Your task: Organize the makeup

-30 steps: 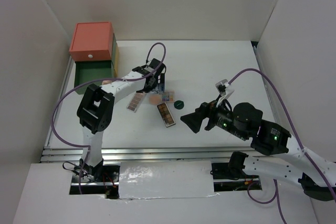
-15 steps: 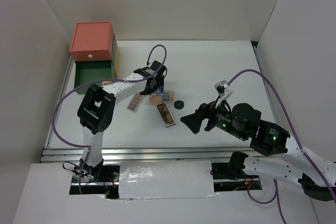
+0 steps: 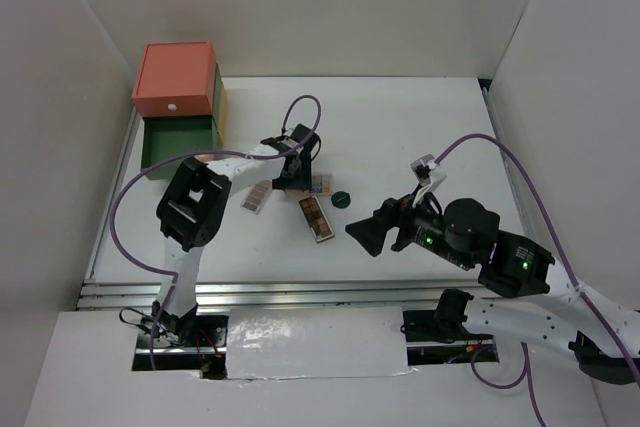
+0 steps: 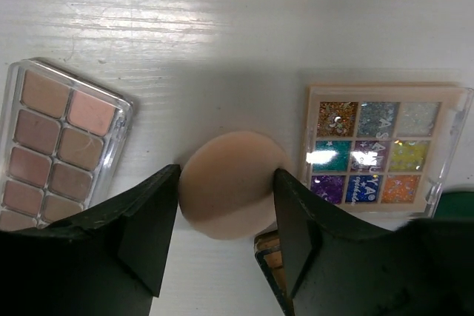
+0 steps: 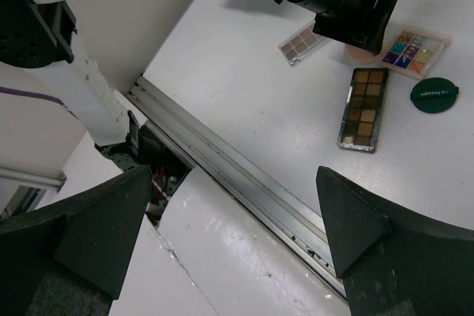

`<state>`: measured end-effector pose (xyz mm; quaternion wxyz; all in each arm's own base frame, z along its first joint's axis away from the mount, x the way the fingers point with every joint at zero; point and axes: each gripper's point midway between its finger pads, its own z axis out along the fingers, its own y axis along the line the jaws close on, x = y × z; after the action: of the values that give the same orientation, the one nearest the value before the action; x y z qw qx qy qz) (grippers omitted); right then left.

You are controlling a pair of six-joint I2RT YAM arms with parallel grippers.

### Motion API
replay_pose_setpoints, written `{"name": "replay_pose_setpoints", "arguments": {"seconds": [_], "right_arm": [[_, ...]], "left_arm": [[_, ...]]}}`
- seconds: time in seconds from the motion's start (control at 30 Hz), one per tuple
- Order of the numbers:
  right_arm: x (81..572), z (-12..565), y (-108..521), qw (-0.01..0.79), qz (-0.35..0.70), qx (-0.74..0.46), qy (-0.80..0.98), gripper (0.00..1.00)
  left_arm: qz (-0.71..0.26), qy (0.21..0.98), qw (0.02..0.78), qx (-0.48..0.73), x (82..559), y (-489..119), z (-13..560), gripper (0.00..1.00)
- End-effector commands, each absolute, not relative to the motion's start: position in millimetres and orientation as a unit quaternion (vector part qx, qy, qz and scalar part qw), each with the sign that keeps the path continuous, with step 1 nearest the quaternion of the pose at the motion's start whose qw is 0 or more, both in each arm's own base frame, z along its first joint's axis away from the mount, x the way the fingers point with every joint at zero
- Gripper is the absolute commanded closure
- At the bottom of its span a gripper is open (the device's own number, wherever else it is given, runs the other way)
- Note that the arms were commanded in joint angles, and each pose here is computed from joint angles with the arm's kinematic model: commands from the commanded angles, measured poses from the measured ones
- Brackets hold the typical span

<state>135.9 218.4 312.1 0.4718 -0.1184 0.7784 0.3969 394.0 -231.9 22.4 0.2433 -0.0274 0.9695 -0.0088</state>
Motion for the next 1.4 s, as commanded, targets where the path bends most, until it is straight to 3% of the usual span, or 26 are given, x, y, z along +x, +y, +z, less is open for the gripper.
{"name": "replay_pose_setpoints", "arguments": {"seconds": [0.0,0.1,0.2,0.43,0.6,0.93,1.1,1.2,1.23,1.27,1.37], "right_arm": [[136,315,216,0.477,0.399,-0.112,0.775,0.0],[136,316,215,0.477,0.399,-0.111,0.775,0.0],[136,316,215,0.478,0.4,-0.111,0.774,0.0],[137,318,216,0.478,0.399,-0.114,0.774,0.0],[137,319,217,0.478,0.397,-0.115,0.775,0.0],[135,320,213,0.479,0.396,-0.116,0.775,0.0],[135,318,215,0.476,0.393,-0.12,0.778,0.0],[136,316,215,0.475,0.391,-0.12,0.779,0.0],[136,317,216,0.476,0.391,-0.121,0.779,0.0],[137,316,216,0.475,0.39,-0.121,0.779,0.0],[137,316,217,0.474,0.39,-0.123,0.78,0.0]], "left_arm": [[0.007,0.975,0.222,-0.025,385,-230,1,0.36],[0.014,0.975,0.22,-0.029,382,-226,-1,0.61],[0.007,0.972,0.232,-0.035,382,-225,11,0.74],[-0.05,0.943,0.327,-0.045,395,-231,118,0.76],[-0.029,0.916,0.39,-0.089,410,-190,190,0.72],[0.034,0.859,0.406,-0.31,435,16,224,0.67],[0.019,0.851,0.391,-0.351,452,53,206,0.5],[0.044,0.854,0.37,-0.363,452,60,192,0.23],[0.046,0.852,0.369,-0.369,451,62,190,0.1],[0.047,0.849,0.37,-0.373,450,63,188,0.04],[0.045,0.844,0.378,-0.378,448,63,192,0.01]]}}
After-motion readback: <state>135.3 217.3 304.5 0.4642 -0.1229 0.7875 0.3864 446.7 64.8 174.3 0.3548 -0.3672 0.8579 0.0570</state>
